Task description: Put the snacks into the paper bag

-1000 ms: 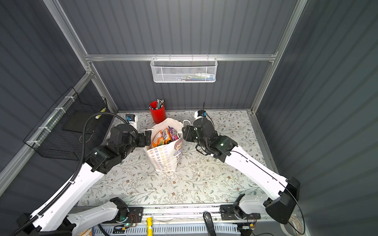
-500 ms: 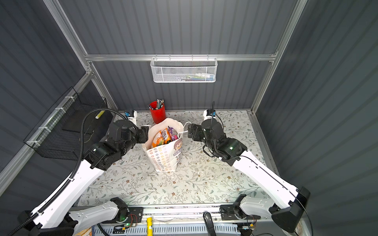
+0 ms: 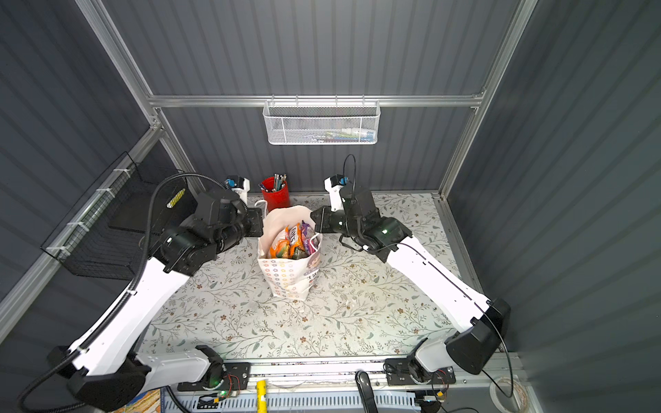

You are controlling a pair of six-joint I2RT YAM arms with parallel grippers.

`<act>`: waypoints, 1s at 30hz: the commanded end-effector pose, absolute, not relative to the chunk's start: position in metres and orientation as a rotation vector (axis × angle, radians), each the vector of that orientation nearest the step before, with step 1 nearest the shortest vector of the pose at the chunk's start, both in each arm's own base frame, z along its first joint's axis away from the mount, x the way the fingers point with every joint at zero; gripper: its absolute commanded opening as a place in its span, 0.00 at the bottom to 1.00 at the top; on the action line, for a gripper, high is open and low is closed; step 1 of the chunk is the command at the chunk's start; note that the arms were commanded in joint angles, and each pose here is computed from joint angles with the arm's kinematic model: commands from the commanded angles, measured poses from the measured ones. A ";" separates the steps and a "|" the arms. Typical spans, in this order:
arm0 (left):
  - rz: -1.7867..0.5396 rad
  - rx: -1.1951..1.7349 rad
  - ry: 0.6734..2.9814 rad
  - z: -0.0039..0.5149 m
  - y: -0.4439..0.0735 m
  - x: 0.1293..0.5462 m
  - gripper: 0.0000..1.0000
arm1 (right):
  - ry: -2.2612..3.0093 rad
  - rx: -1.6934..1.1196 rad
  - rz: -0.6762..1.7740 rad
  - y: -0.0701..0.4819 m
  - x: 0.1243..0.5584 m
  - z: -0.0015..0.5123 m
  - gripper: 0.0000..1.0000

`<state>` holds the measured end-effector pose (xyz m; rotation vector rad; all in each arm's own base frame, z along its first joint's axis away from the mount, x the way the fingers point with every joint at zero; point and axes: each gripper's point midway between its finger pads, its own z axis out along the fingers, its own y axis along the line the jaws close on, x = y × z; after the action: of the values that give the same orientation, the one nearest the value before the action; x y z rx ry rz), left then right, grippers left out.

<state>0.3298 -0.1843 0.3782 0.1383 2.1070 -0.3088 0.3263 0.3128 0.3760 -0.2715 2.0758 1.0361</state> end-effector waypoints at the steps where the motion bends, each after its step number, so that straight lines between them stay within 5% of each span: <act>1: -0.465 0.103 1.939 0.452 -0.199 0.336 0.00 | 1.808 -0.366 1.212 0.302 0.320 0.478 0.00; 5: -0.566 0.115 1.887 0.474 -0.217 0.343 0.00 | 1.780 -0.300 1.219 0.280 0.334 0.503 0.00; 12: -0.642 0.103 1.860 0.475 -0.226 0.344 0.00 | 1.959 -0.285 1.201 0.272 0.359 0.466 0.00; 24: -0.635 0.115 1.998 0.386 -0.242 0.356 0.00 | 2.085 -0.174 1.026 0.250 0.378 0.382 0.00; 30: -0.715 0.123 1.921 0.439 -0.241 0.343 0.00 | 2.043 -0.168 1.044 0.247 0.373 0.412 0.00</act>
<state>0.3585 -0.2454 0.3618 0.1414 2.1010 -0.5891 0.3764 0.2481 0.3605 -0.1269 2.1902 1.0175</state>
